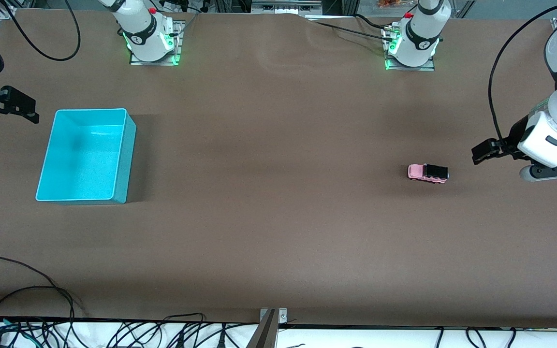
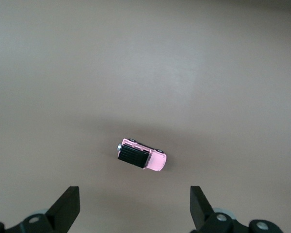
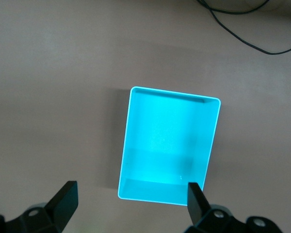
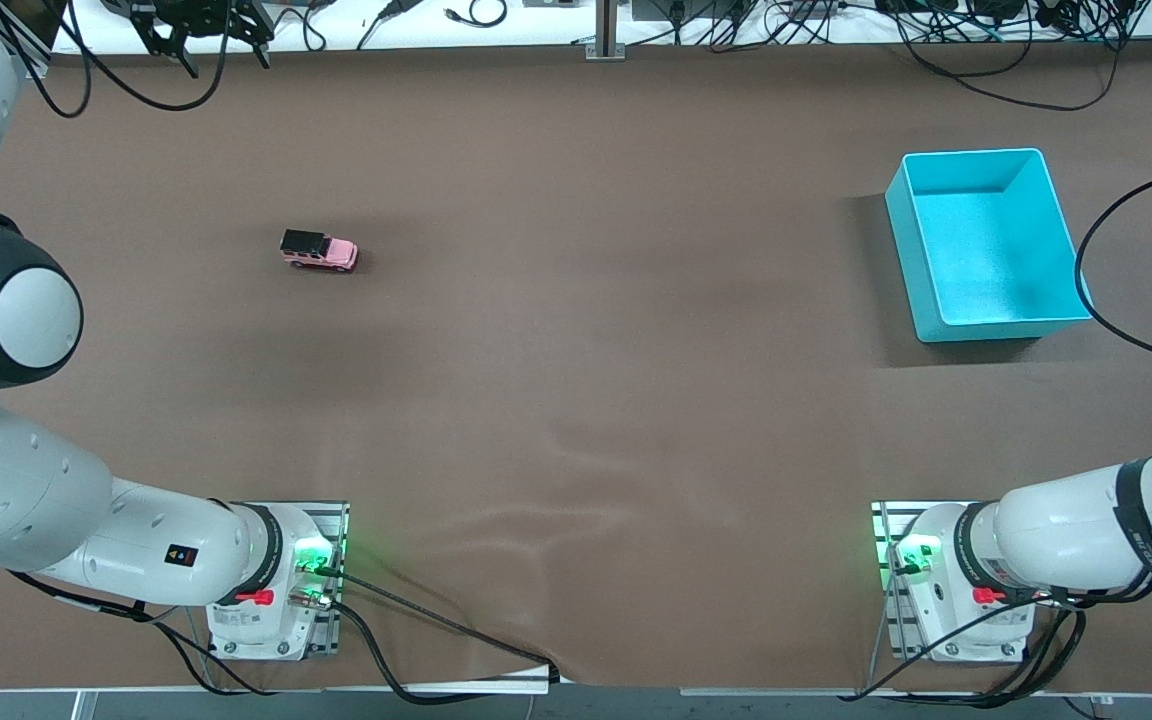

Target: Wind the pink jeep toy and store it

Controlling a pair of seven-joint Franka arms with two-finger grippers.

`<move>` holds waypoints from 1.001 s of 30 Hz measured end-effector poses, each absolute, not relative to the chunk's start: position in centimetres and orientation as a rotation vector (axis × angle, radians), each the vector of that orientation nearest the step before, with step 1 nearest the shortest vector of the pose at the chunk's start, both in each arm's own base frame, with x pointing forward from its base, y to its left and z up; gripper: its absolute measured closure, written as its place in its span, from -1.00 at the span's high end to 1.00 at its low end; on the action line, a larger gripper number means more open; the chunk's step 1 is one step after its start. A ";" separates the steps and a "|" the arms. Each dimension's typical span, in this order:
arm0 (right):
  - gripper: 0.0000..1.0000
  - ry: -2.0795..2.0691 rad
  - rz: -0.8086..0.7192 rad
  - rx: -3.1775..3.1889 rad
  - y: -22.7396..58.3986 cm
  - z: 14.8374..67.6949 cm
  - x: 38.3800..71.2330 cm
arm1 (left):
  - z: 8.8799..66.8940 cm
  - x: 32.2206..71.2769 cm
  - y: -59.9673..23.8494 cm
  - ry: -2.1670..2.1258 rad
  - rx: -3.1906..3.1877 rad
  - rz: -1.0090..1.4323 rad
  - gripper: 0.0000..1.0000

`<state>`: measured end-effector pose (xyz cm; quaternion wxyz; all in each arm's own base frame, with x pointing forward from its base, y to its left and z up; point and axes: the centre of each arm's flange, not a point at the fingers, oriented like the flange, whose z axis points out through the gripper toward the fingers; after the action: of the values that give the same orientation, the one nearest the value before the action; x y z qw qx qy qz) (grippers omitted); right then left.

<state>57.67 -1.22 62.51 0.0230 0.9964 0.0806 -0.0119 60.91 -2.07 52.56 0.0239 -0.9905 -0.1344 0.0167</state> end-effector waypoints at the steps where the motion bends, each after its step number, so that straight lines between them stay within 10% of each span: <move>1: 1.00 0.250 -0.037 3.085 -1.2 62.5 57.7 | 52.3 61.0 -2.1 -0.472 -3.055 0.057 1.00; 30: 1.00 0.251 -0.037 3.085 -1.2 62.5 57.7 | 38.2 61.4 -1.2 -1.759 -2.414 0.144 1.00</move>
<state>57.67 -1.17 62.51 0.0230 0.9964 0.0811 -0.0119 61.42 -1.17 38.25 0.0754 -0.8050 -0.5865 0.0480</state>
